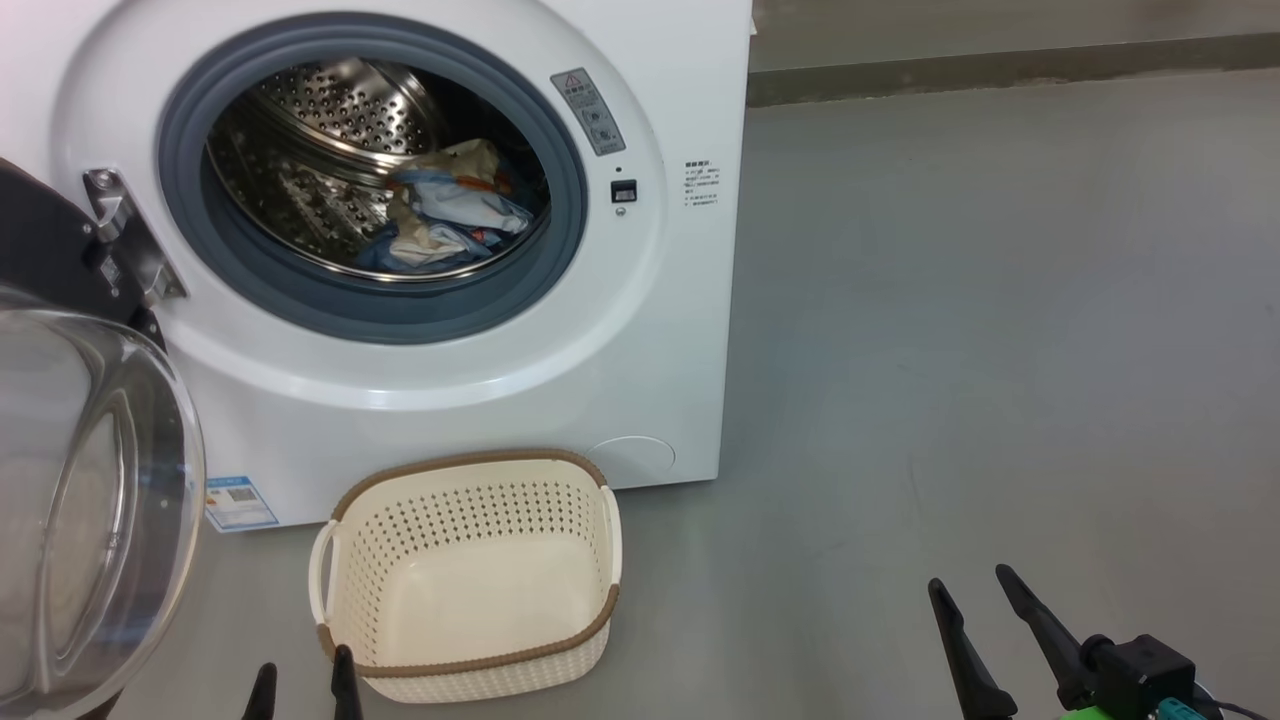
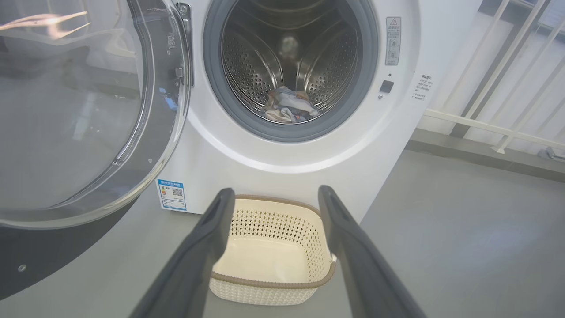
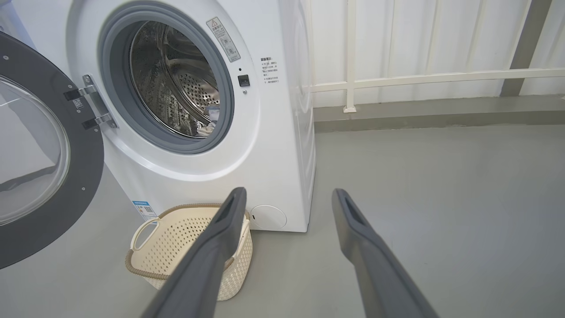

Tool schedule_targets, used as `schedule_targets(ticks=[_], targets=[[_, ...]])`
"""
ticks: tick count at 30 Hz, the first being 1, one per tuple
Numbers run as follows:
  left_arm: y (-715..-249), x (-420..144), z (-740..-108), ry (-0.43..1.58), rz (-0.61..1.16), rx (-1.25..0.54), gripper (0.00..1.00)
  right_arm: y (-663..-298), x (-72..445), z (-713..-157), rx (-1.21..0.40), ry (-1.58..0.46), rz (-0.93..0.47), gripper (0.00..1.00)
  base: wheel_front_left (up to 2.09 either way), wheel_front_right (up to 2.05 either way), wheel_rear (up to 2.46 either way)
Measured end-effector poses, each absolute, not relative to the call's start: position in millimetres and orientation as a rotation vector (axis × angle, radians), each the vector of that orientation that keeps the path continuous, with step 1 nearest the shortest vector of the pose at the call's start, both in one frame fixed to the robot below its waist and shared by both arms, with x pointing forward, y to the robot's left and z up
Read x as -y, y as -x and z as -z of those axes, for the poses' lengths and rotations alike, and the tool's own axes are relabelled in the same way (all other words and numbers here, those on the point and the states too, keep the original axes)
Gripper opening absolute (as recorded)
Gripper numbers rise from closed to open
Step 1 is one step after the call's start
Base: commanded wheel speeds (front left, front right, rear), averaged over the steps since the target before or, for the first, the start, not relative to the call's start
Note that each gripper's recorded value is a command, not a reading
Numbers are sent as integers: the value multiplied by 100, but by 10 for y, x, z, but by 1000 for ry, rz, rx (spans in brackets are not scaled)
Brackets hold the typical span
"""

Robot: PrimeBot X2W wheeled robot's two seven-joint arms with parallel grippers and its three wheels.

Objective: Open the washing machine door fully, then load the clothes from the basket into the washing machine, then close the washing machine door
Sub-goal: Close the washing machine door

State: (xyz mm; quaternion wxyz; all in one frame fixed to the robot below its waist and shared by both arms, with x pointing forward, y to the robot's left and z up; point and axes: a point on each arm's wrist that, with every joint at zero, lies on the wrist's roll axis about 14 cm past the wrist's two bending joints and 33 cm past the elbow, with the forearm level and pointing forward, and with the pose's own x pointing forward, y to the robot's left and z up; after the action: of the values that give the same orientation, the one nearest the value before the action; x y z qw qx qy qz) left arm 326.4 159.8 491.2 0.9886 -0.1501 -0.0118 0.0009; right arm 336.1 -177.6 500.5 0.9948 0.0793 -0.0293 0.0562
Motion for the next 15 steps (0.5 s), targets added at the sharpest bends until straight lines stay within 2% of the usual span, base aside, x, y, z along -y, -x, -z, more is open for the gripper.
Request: schedule_targets(ticks=[15], targets=[[-3258,-1619,-4907,302,-9,23,100,-3384,1746,-4993,54,-165,-118,100,-3,3,0]])
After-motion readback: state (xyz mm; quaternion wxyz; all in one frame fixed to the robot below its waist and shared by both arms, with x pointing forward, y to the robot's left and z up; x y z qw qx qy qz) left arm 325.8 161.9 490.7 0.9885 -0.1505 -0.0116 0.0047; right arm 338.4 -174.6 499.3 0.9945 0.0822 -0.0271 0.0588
